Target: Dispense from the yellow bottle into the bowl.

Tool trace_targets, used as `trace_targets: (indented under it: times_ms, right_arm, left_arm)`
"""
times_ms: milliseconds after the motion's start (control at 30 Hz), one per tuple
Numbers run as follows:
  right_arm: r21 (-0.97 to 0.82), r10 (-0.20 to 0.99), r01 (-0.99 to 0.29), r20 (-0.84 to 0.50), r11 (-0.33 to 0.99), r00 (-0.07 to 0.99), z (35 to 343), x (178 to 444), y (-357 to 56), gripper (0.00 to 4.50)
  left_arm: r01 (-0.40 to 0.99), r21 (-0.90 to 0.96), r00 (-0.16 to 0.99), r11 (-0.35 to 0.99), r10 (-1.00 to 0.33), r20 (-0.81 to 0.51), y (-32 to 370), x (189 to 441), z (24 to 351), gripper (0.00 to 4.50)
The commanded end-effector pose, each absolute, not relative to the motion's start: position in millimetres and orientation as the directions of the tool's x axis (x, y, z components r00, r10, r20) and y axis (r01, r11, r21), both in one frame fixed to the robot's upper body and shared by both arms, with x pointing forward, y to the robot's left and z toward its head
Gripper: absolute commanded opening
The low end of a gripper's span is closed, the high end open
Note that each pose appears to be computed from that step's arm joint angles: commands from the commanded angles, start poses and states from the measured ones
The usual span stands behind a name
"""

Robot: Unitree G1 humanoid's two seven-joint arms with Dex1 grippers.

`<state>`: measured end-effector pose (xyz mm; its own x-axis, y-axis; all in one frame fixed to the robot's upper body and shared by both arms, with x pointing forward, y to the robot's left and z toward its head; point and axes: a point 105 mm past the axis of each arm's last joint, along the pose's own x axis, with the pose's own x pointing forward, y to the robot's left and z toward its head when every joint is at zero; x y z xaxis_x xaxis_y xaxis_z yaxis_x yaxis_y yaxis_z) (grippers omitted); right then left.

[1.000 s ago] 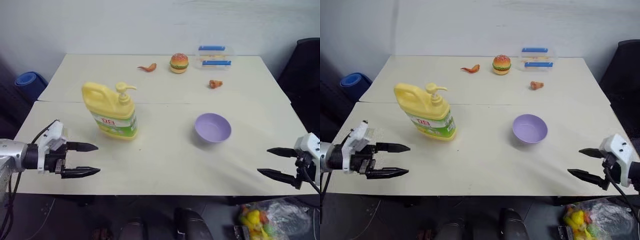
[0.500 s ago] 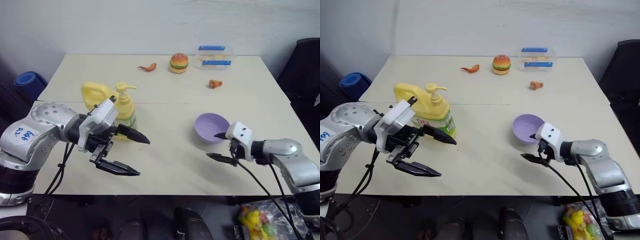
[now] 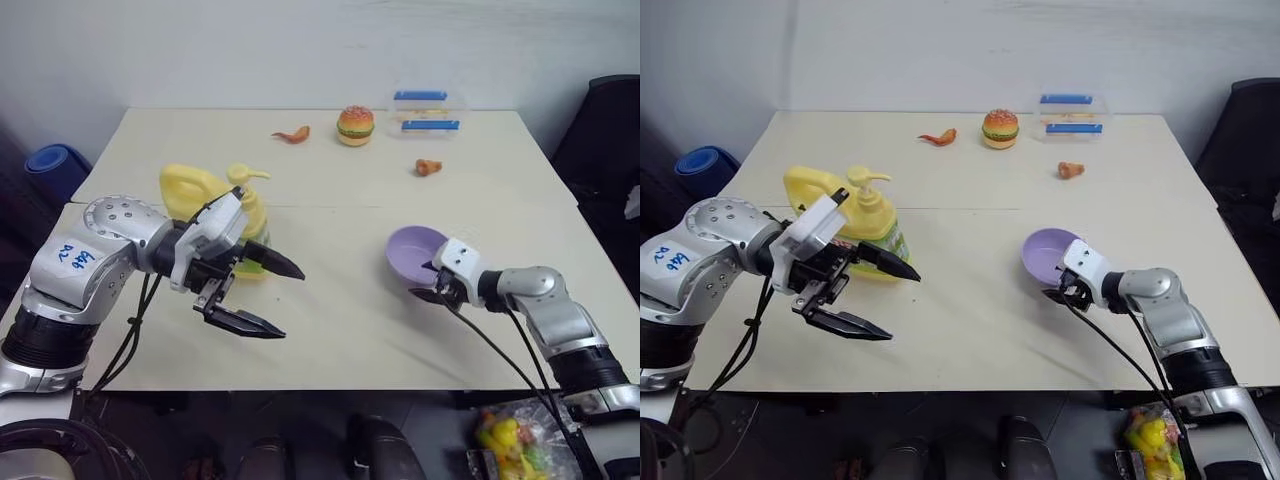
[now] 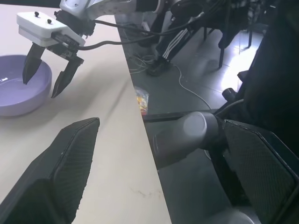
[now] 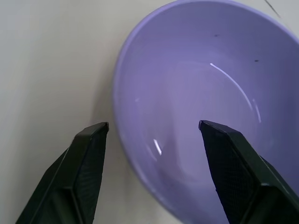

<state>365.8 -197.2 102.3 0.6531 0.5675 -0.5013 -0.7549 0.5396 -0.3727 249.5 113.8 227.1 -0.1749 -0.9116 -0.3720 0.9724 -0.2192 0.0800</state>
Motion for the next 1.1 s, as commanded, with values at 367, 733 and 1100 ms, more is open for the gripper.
trace_targets:
  times_ms: [367,733,1100]
  right_arm:
    - [-0.412,0.589,-0.765,-0.489,0.494,0.644,104.0,368.5,-190.9,0.05]
    - [-0.489,0.612,-0.806,-0.537,0.335,0.58,126.0,361.6,-179.9,0.05]
    - [-0.523,0.683,-0.85,-0.643,-0.06,0.347,198.5,360.1,-100.1,0.05]
  left_arm:
    - [0.969,0.161,-0.119,-0.188,-0.925,-0.362,115.4,254.6,234.8,4.5]
    - [0.966,0.21,-0.071,-0.148,-0.939,-0.337,119.0,267.3,250.8,4.5]
    - [0.946,0.324,0.035,-0.017,-0.987,-0.156,155.4,268.3,351.3,4.5]
